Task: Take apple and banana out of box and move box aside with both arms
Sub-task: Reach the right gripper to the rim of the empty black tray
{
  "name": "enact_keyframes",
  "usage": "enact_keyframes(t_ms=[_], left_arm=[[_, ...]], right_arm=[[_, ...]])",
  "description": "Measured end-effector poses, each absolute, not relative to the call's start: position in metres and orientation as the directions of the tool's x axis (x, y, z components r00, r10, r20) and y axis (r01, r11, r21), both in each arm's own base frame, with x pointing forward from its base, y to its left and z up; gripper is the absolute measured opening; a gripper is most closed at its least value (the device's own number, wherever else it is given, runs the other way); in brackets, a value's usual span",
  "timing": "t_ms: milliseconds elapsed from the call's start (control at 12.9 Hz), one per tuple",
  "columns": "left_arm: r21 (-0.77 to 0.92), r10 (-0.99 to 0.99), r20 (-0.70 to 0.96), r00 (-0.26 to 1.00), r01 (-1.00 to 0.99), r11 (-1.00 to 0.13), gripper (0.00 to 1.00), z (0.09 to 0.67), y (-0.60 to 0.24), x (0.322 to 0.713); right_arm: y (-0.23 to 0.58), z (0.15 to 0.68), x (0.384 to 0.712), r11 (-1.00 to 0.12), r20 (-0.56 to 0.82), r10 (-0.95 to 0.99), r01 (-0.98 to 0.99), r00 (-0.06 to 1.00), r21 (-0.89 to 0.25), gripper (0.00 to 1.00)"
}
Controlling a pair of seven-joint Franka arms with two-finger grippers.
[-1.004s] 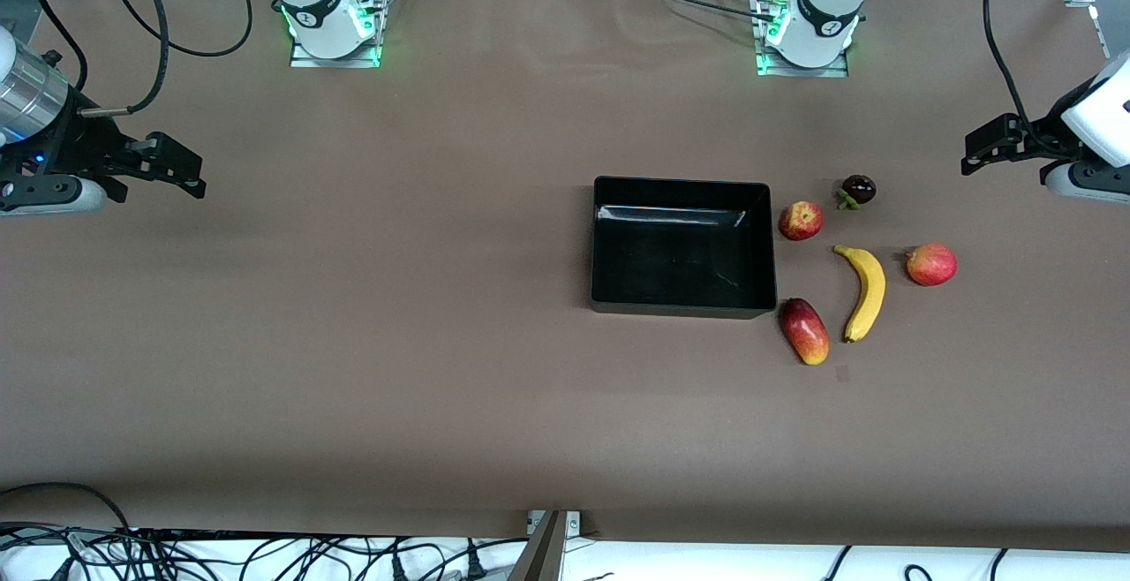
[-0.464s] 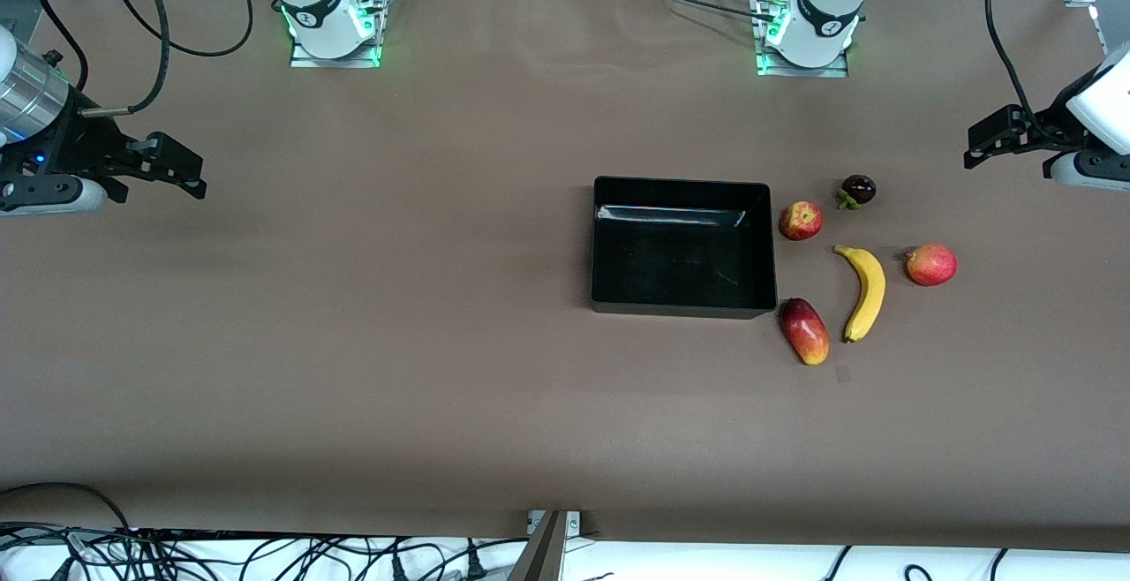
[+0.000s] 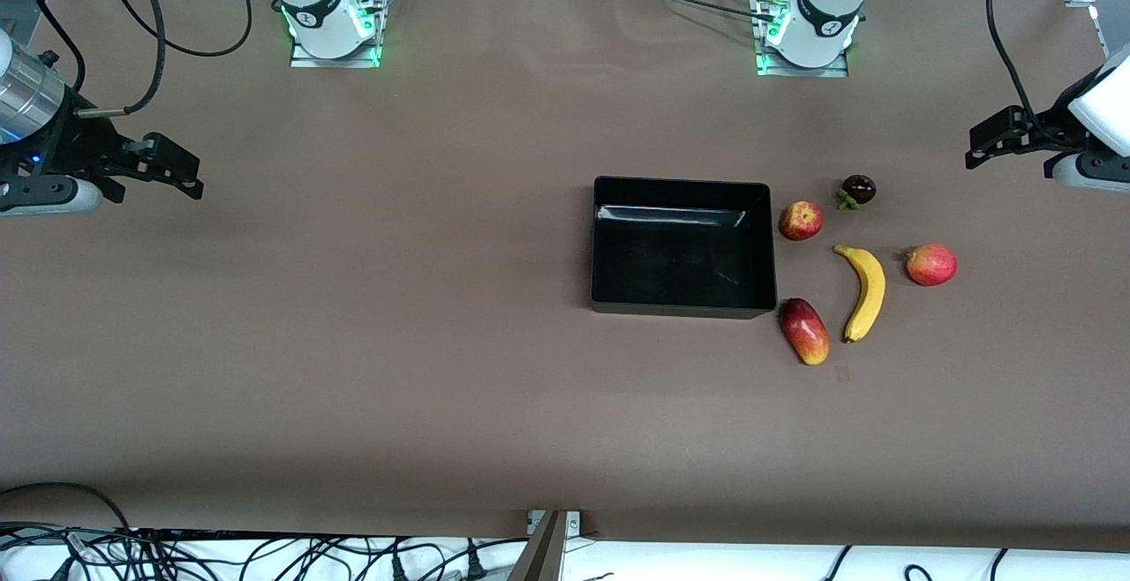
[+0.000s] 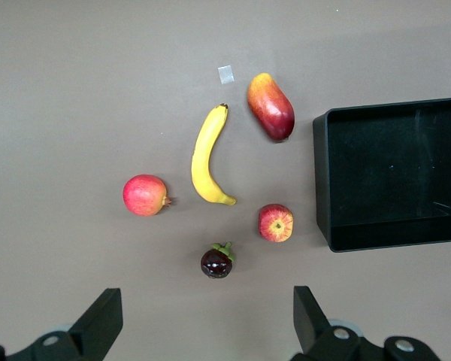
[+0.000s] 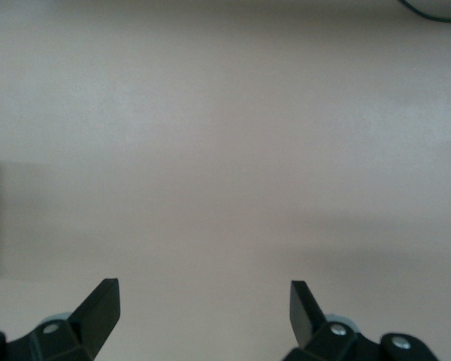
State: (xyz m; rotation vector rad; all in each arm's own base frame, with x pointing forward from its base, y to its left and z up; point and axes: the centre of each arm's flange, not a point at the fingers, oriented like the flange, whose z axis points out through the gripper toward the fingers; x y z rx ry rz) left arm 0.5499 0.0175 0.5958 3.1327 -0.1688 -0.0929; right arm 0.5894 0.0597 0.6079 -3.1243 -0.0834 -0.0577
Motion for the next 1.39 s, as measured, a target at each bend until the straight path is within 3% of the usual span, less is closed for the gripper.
enact_keyframes(t_ms=[309,541,927,1391], left_arm=[[0.006,-0.106,-0.059,0.993,-0.106,-0.994,1.0,0.596,0.018,0.55],[0.006,-0.106,-0.059,0.993,-0.106,-0.994,1.0,0.596,0.019,0.55],[0.004,-0.104,-0.062,0.993,-0.104,-0.995,1.0,0.595,0.02,0.549],[0.003,-0.097,-0.07,0.993,-0.097,-0.995,1.0,0.591,0.024,0.549]], right_arm=[[0.077,0.602,0.59,-0.997,0.023,0.075,0.076,0.997,-0.033,1.0],[0.134,0.57,0.594,-0.996,-0.026,0.049,0.047,0.998,-0.07,1.0],[0.302,0.472,0.591,-0.997,-0.011,-0.056,-0.056,0.998,-0.05,1.0],[0.48,0.327,0.534,-0.977,0.072,-0.2,-0.194,0.977,-0.092,1.0]])
